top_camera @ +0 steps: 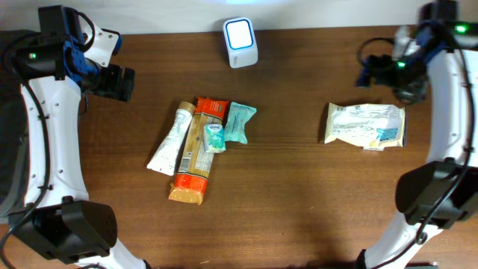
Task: Scan the item barcode
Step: 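Reach the right gripper to the mint-green tissue pack and grasp it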
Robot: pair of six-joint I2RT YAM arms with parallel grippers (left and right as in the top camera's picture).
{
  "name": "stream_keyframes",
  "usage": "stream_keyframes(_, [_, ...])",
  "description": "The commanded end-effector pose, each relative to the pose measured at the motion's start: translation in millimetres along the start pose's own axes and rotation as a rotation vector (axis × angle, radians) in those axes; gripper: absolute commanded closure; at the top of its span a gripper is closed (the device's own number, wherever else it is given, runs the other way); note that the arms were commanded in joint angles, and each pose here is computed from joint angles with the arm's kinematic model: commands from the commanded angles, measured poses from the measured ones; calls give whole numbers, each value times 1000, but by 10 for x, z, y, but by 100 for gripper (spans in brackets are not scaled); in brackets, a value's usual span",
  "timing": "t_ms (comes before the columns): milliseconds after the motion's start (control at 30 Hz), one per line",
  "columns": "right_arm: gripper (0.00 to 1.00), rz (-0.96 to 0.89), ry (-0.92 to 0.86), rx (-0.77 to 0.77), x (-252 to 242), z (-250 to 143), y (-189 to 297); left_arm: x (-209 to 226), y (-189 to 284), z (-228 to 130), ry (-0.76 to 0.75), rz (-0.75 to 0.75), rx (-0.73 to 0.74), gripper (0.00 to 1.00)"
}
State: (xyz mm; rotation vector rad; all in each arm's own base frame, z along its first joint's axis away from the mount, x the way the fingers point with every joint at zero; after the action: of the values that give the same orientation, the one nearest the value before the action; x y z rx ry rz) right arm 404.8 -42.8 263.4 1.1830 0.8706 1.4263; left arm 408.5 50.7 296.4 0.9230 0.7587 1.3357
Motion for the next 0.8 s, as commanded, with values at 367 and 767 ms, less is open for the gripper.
stream_keyframes(367, [7, 229, 262, 68, 1733, -264, -721, 12, 87, 17, -12, -1, -26, 1])
stream_keyframes(767, [27, 275, 72, 45, 2203, -725, -1795, 15, 87, 15, -11, -1, -25, 1])
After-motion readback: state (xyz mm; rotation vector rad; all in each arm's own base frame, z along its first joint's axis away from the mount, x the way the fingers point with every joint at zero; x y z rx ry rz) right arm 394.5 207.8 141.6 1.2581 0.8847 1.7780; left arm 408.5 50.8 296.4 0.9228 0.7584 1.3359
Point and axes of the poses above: each gripper's point midway between its finger pads, its own y axis back along the fingers, its own x axis along the line the jaws close on, z = x × y, the point moved 6 cm from there along y, back along the fingers, and after that the axes turned 8 degrees about y, right-handed, at the moved point
